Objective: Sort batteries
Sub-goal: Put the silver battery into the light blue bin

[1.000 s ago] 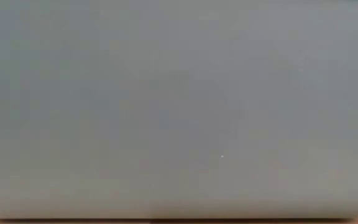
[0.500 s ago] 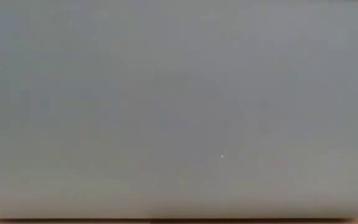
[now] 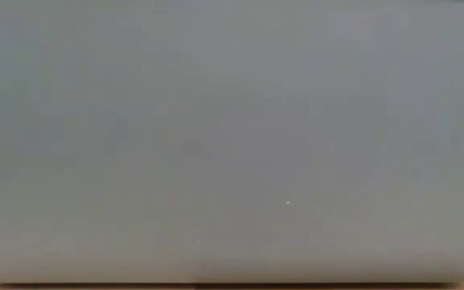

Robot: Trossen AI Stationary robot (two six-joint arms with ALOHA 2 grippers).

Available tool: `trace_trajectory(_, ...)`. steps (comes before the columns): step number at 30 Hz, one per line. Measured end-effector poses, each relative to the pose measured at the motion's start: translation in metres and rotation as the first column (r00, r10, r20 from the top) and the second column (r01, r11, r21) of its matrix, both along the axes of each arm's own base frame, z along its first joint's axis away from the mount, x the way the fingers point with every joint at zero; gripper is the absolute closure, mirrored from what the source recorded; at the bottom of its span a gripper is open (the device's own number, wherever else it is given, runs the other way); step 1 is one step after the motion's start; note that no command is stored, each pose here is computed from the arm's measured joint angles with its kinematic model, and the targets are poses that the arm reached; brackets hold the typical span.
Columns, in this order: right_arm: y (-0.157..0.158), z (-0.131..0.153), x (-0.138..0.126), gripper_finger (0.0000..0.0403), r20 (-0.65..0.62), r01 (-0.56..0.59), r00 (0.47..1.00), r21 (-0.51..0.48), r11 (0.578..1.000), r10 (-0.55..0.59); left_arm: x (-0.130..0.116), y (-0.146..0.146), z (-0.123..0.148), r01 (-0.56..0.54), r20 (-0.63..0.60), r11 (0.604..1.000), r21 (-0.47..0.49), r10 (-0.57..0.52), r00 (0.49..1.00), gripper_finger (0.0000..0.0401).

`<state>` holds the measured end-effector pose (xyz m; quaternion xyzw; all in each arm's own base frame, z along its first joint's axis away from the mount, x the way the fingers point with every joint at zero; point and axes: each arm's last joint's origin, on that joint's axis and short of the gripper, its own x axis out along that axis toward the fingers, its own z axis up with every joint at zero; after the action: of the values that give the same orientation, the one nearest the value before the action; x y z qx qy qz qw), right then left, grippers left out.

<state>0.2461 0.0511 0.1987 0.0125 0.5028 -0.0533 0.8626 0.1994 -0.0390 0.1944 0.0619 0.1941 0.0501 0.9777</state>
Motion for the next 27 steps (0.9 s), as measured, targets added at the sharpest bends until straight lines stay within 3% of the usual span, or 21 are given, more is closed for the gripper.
trace_trajectory(10, -0.012, 0.023, 0.001, 0.0353, 0.171, 0.031, 0.985, -0.092, 0.995, -0.015, 0.0, 0.0, 0.0, -0.001, 0.0, 1.0, 0.0, 0.001, 1.0, 0.0289)
trace_trajectory(19, -0.045, 0.036, 0.012, 0.0352, 0.312, 0.173, 0.945, -0.213, 0.962, -0.1, 0.0, 0.0, 0.0, -0.002, 0.0, 1.0, -0.003, 0.002, 1.0, 0.0289)
trace_trajectory(27, -0.09, 0.038, 0.012, 0.0301, 0.342, 0.34, 0.904, -0.215, 0.915, -0.256, 0.0, 0.0, 0.0, -0.005, 0.001, 1.0, -0.009, 0.005, 1.0, 0.0289)
